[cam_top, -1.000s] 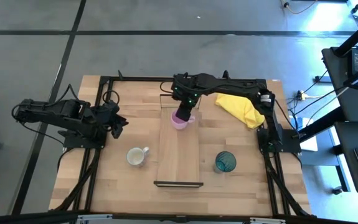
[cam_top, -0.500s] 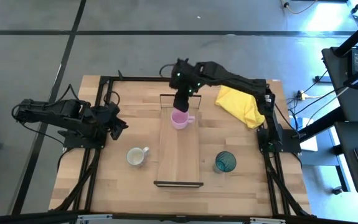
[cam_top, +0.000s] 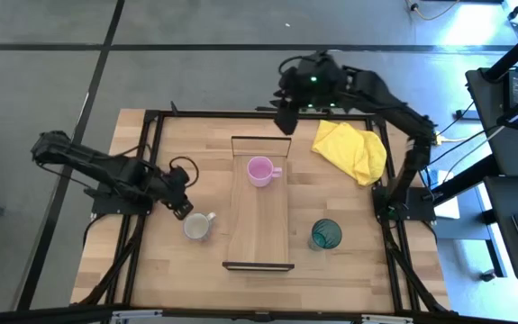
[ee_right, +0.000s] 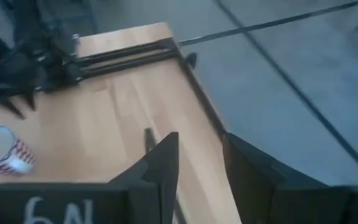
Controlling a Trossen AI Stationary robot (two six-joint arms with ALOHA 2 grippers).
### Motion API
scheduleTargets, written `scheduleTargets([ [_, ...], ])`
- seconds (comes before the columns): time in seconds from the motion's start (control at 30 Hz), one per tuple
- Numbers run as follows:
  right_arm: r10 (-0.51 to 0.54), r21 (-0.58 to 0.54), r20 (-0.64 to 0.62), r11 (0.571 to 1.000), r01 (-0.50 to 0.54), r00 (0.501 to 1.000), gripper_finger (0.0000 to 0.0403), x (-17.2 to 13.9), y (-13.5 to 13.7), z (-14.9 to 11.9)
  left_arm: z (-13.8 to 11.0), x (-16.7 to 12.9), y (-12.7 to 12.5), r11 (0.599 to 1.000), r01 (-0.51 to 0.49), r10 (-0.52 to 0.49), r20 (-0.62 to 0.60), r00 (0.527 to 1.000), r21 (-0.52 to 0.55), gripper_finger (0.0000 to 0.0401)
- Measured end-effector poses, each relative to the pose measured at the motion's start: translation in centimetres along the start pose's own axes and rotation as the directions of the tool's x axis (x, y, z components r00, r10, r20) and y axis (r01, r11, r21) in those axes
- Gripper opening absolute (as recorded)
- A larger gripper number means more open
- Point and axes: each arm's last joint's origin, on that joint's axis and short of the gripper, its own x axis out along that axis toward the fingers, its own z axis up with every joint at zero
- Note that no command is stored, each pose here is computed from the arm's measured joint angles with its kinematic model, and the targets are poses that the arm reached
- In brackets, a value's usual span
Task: Stack small to large cups/mugs on shelf
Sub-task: Put the white patterned mug on the shelf
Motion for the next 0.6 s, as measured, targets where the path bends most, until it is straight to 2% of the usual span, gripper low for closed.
scheduleTargets([
  [0.1, -0.022, -0.006, -0.026, 1.000, 0.022, 0.999, 0.0126, -1.2, -0.2, -0.4, -0.5, -0.4, -1.1, 0.999, 0.022, -0.023, -0.017, 1.000, -0.028, 0.0105],
  [0.37, -0.043, -0.049, -0.106, 0.998, 0.038, 0.993, 0.0126, -1.5, -0.3, -1.2, -2.2, -1.2, -3.1, 0.981, 0.089, -0.109, -0.117, 0.987, -0.170, 0.0106],
  [0.47, -0.029, -0.062, -0.104, 0.998, 0.023, 0.994, 0.0126, -1.5, -0.3, -1.2, -2.7, -1.1, -3.4, 0.977, 0.076, -0.103, -0.132, 0.986, -0.199, 0.0106],
  [0.6, -0.018, -0.073, -0.096, 0.997, 0.011, 0.995, 0.0126, -1.5, -0.2, -1.1, -2.8, -0.4, -3.7, 0.982, 0.034, -0.054, -0.101, 0.993, -0.184, 0.0106],
])
